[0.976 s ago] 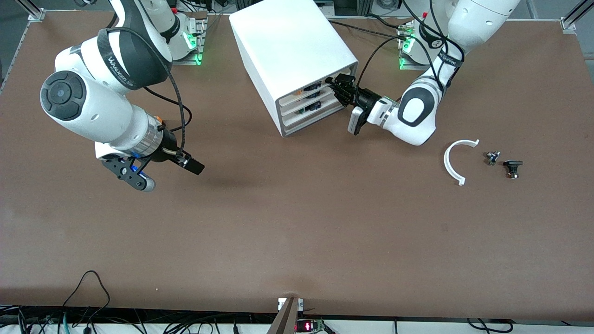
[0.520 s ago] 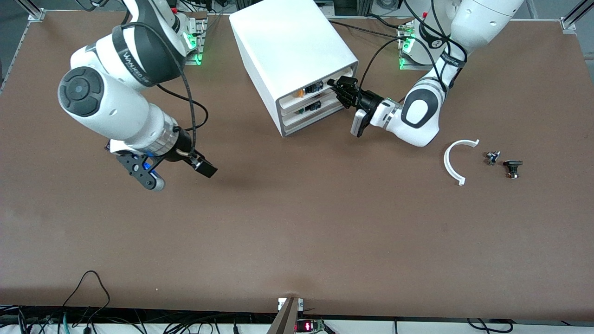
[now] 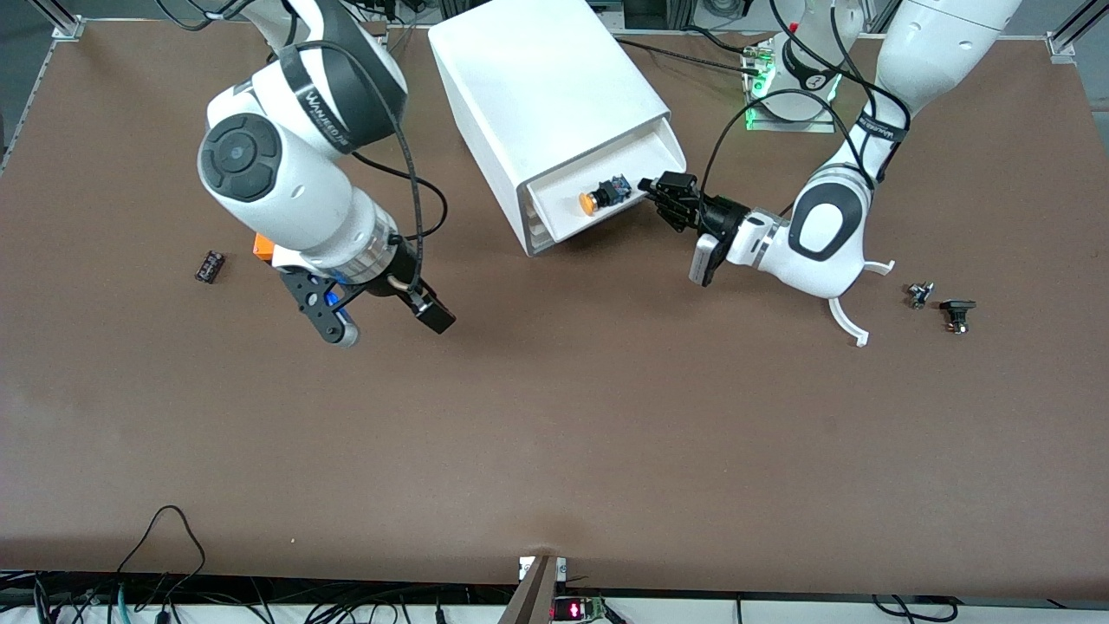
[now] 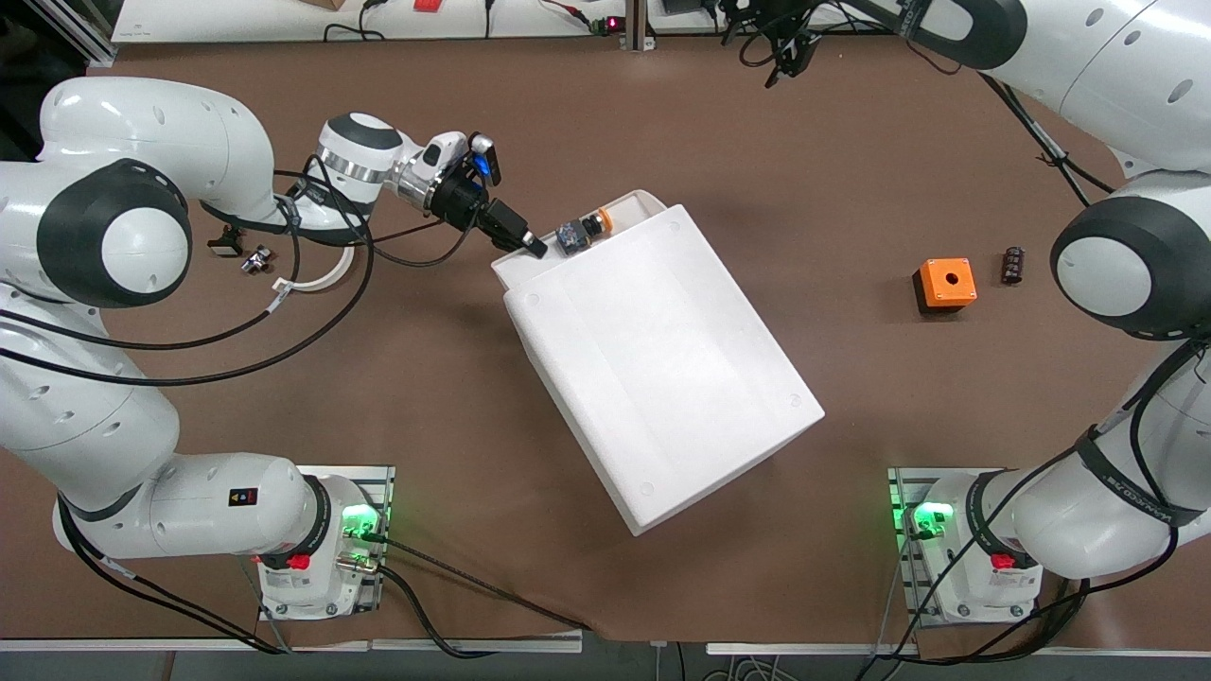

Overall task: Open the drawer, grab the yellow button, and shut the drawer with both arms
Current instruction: 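Pull the drawer out with the left gripper while the right gripper reaches in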

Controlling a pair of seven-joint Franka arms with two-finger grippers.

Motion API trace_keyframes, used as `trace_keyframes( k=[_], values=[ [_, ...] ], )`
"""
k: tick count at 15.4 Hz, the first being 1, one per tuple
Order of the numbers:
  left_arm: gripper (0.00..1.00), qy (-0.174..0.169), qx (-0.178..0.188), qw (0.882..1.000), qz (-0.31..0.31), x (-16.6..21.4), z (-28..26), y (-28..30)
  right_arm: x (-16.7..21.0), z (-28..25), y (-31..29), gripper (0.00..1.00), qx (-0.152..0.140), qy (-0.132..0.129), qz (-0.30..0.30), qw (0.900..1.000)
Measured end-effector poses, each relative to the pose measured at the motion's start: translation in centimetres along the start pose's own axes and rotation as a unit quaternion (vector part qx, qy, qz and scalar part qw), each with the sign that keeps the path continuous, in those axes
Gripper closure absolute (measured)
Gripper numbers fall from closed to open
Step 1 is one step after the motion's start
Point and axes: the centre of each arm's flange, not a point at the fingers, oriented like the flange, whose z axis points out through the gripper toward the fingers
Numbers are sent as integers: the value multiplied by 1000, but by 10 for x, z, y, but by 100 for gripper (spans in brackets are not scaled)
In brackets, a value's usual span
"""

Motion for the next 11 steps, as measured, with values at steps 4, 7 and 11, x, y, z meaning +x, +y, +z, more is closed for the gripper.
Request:
trace_keyframes(
  k=[4, 7, 11],
  values=[
    [88, 6, -4, 1000, 3, 12, -24, -6, -45, -3, -15, 0, 22, -2, 34, 999],
    [88, 6, 4, 1000, 1, 19, -44, -5, -90, 5, -25, 0, 23, -9, 47, 999],
    [88, -8, 7, 1000, -5, 26, -56, -5, -136, 27, -30, 0, 12, -12, 42, 999]
  ],
)
